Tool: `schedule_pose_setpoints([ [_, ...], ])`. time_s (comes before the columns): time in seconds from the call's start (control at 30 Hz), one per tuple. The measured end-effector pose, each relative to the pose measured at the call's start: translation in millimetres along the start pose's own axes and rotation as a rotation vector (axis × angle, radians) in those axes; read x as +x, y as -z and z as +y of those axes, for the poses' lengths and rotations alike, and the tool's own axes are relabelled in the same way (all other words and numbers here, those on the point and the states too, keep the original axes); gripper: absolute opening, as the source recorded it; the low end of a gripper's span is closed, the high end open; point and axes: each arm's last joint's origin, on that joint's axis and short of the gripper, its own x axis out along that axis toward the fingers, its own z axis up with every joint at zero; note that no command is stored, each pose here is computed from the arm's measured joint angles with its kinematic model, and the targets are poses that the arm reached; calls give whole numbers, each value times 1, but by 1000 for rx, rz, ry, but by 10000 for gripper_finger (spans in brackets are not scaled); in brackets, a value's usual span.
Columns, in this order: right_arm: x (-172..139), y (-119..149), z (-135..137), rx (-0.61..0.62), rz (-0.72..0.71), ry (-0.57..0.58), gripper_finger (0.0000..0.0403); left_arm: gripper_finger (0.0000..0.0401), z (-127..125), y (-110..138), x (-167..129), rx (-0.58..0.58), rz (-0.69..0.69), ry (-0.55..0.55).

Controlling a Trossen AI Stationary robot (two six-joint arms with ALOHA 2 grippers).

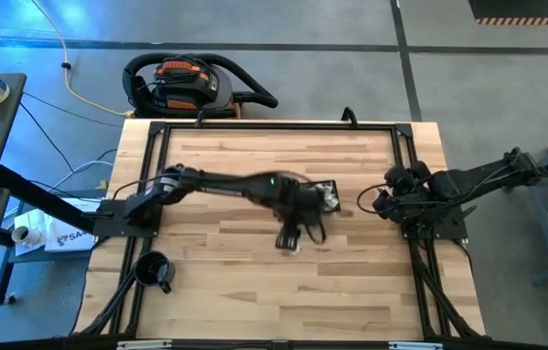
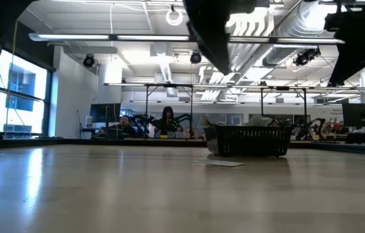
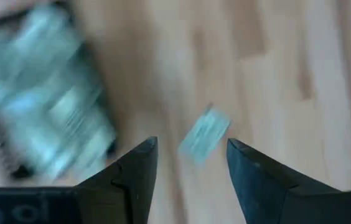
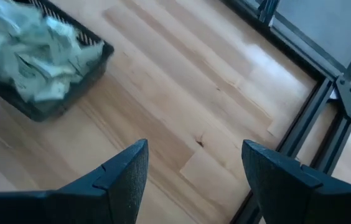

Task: Pick and place Stevia / Truvia into bins
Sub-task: Put the green stevia packet into the black bin

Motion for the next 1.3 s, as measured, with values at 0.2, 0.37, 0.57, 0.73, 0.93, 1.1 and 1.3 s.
schedule_pose_setpoints([
  [0.2, 16, 15, 7, -10, 99, -49, 249, 217, -35, 12, 67, 140, -42, 25],
  [0.37, 15, 15, 13, -20, 77, -105, 249, 216, -42, 29, 101, 148, -54, 17],
  [0.57, 15, 14, 16, -8, 69, -129, 249, 196, -24, 55, 125, 55, -9, -23],
  [0.73, 14, 13, 17, 5, 58, -142, 249, 89, -6, 64, 129, -7, 30, -14],
  [0.93, 13, 8, 24, 2, 9, -205, 249, 34, 5, 72, 107, -159, 139, -2],
  [1.1, 13, 0, 30, 20, -76, -229, 249, 27, -3, 53, 34, -154, 46, 9],
  [1.3, 14, -9, 32, 34, -147, -234, 249, 24, 37, 26, -16, -197, -276, -139],
])
